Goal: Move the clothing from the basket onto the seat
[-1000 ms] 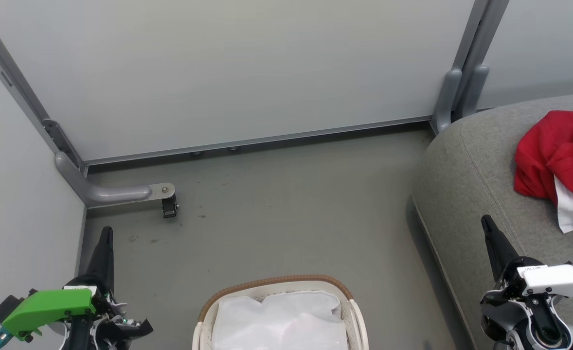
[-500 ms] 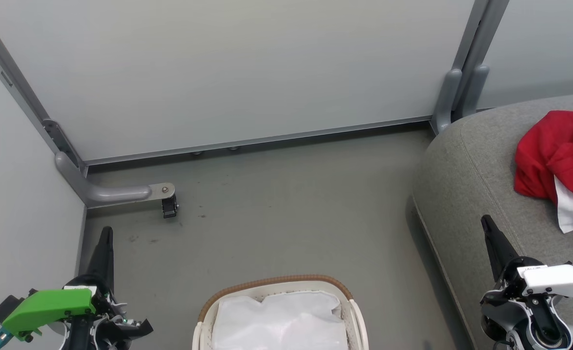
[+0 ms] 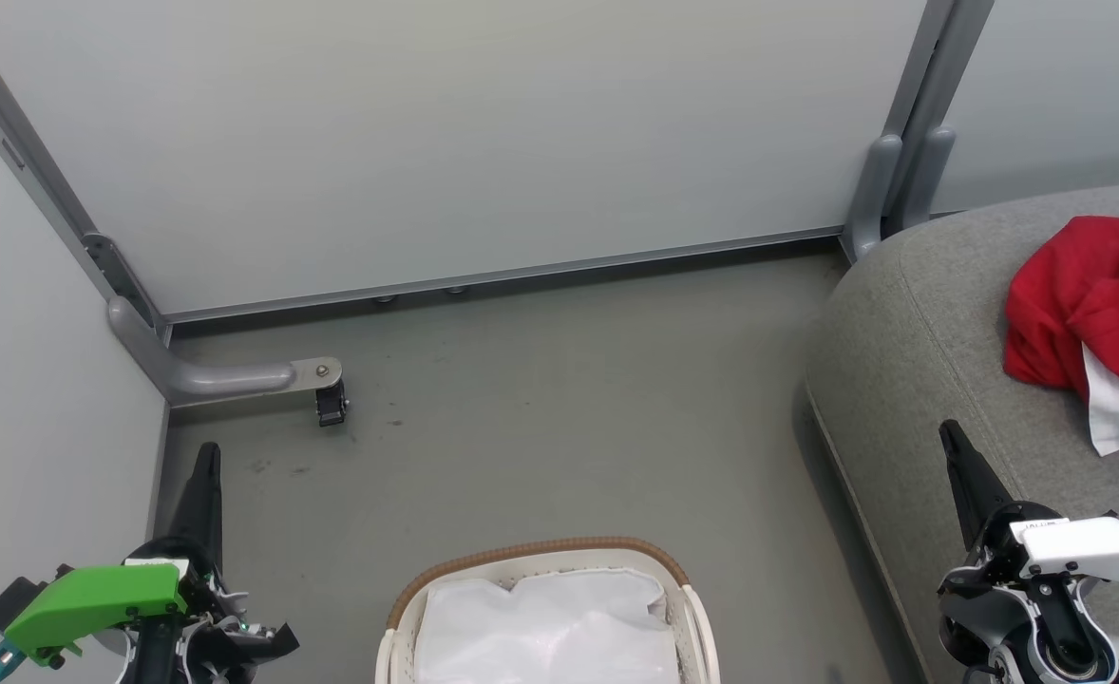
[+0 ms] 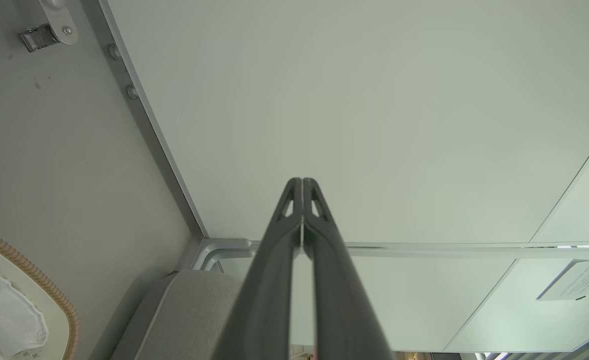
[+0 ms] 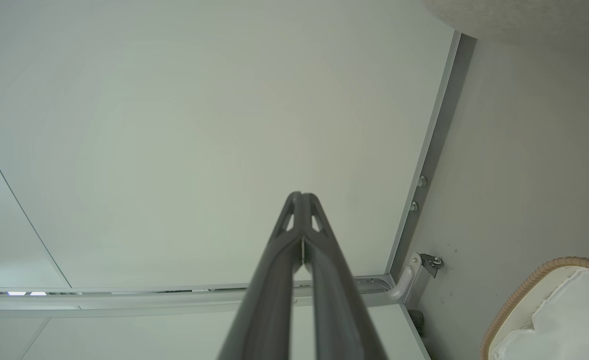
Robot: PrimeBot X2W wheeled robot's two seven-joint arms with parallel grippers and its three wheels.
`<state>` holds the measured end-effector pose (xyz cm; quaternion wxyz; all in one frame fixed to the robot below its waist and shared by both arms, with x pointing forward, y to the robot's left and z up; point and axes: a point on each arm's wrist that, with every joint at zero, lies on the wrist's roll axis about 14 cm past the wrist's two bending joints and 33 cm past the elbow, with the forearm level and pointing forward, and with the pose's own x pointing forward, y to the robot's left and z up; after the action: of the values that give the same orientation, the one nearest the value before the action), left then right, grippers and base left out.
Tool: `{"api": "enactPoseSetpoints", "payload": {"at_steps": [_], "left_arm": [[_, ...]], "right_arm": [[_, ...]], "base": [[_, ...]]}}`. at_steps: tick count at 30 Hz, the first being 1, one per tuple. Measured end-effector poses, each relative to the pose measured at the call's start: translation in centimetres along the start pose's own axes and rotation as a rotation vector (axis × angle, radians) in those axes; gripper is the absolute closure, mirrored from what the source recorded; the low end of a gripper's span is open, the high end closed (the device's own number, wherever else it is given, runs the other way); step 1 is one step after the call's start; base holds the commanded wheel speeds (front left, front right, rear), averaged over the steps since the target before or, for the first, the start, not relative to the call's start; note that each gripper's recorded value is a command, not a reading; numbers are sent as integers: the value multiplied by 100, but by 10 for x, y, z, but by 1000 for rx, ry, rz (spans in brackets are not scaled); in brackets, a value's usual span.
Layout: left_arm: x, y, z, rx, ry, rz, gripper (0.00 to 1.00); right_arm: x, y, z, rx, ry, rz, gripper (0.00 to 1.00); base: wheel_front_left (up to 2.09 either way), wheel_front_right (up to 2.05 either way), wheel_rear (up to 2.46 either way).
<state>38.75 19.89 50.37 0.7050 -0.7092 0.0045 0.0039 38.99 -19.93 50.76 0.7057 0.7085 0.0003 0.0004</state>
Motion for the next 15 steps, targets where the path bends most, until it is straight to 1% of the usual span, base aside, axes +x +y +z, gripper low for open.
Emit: {"api": "enactPoseSetpoints", "payload": {"at_steps": [15], "left_arm": [[0,0,0,0,0,0,100]], "right_arm": [[0,0,0,0,0,0,100]], "base": [[0,0,0]]}}
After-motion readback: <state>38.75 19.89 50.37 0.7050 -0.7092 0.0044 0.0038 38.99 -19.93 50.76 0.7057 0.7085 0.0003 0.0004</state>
